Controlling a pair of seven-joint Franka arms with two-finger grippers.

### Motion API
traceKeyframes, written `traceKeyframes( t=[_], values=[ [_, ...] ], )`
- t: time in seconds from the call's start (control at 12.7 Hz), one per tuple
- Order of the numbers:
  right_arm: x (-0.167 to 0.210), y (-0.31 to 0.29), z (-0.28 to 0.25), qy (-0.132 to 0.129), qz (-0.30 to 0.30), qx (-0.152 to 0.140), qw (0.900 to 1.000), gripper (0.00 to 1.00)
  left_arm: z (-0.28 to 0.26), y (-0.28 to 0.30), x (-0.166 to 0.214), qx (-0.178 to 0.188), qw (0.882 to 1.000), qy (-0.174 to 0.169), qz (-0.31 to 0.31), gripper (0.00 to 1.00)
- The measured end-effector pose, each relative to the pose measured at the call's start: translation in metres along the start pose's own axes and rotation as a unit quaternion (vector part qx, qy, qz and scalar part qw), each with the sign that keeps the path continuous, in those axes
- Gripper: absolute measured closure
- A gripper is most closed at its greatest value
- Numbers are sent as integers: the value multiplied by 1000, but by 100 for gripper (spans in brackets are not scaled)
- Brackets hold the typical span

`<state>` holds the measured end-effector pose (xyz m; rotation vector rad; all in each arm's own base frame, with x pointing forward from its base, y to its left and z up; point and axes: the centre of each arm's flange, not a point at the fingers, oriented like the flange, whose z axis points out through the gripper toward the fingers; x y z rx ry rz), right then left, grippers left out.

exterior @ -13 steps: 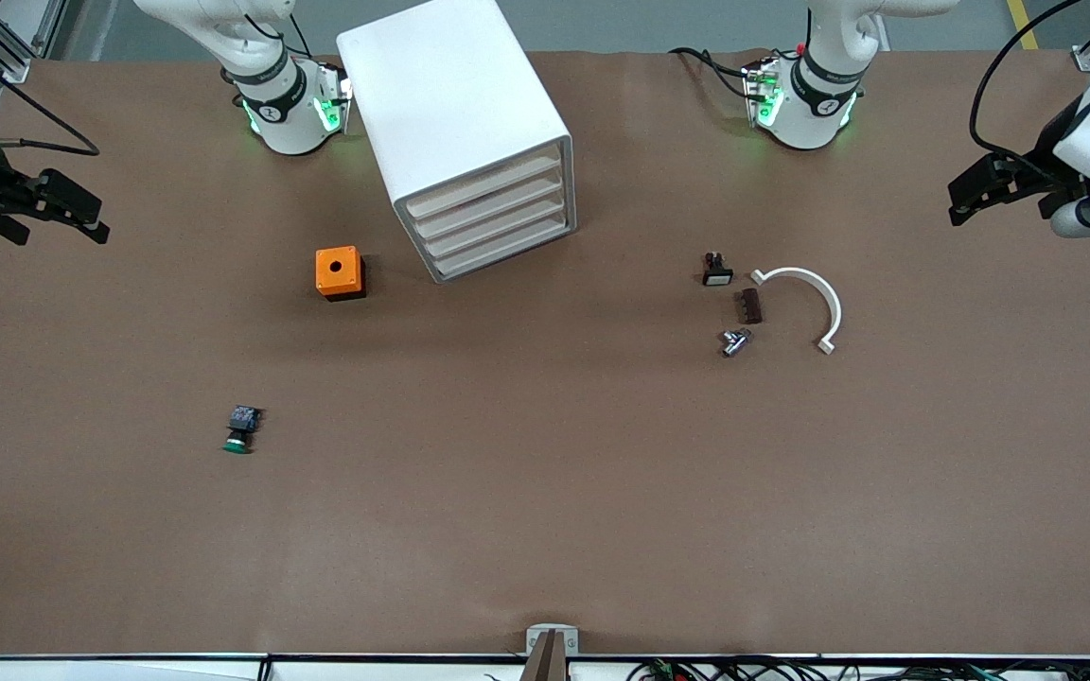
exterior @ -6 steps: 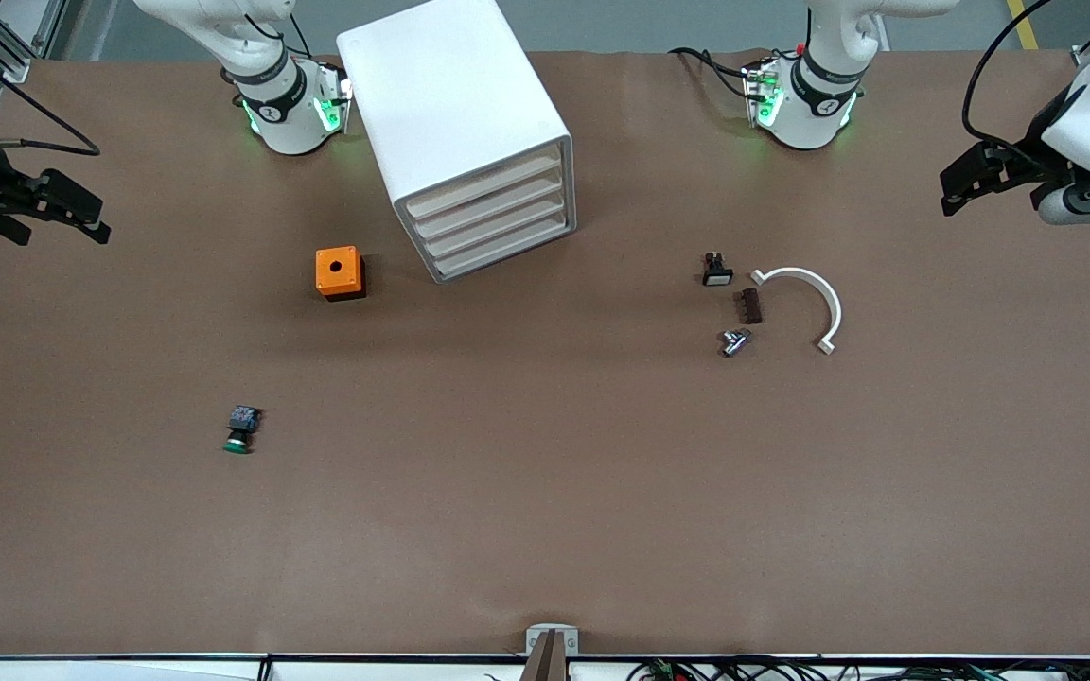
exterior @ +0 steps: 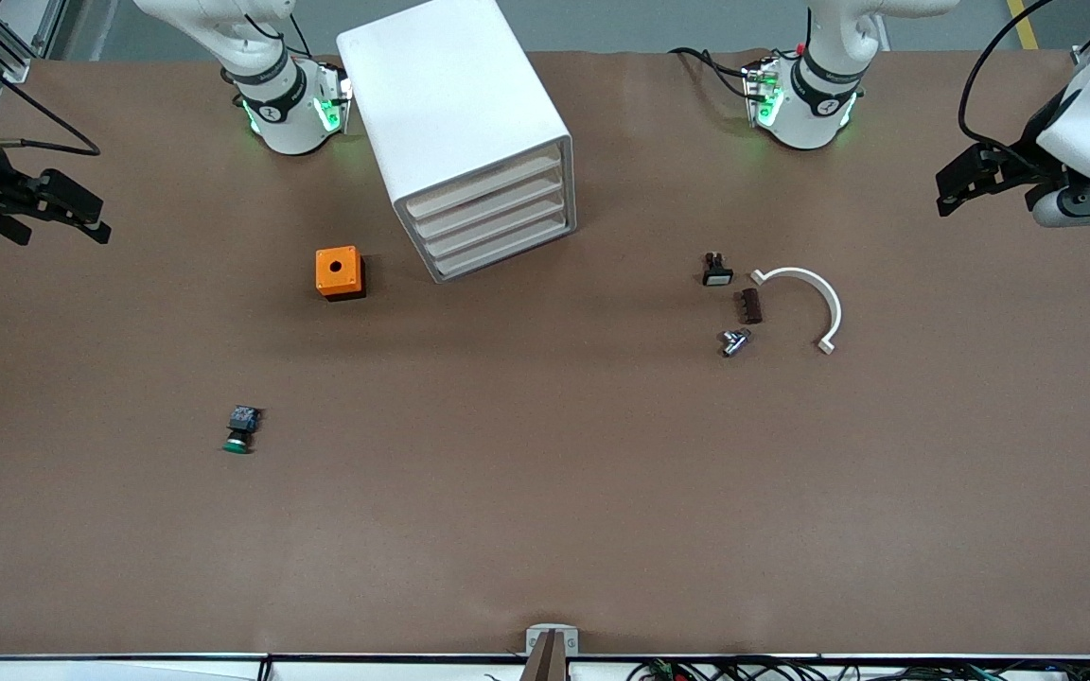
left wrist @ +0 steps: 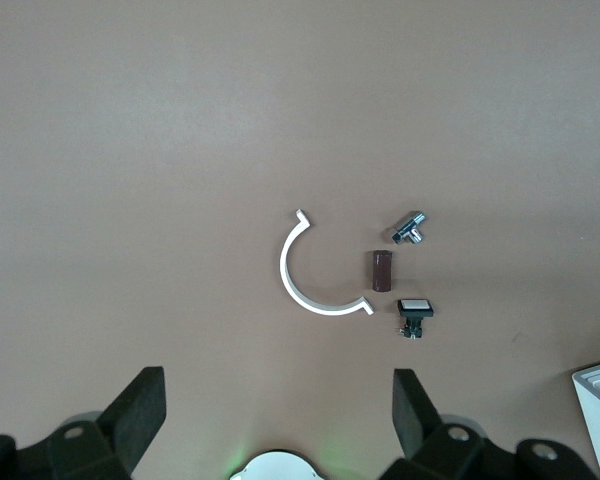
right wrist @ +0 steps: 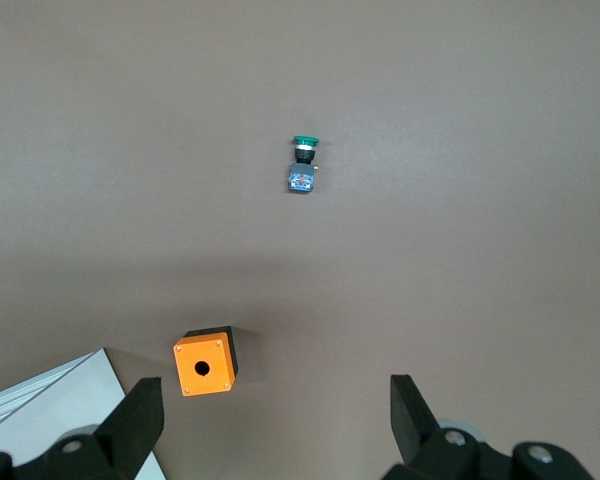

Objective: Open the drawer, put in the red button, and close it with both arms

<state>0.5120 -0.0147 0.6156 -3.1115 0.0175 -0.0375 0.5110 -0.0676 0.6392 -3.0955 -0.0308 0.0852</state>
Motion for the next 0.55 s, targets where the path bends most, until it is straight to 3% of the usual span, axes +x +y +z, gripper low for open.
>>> traceKeyframes(
  t=[0.55],
  values=[
    [0,1,0,1,-1,-5,1000,0,-7,-6,1,-2,1000,8,-5,0]
  ],
)
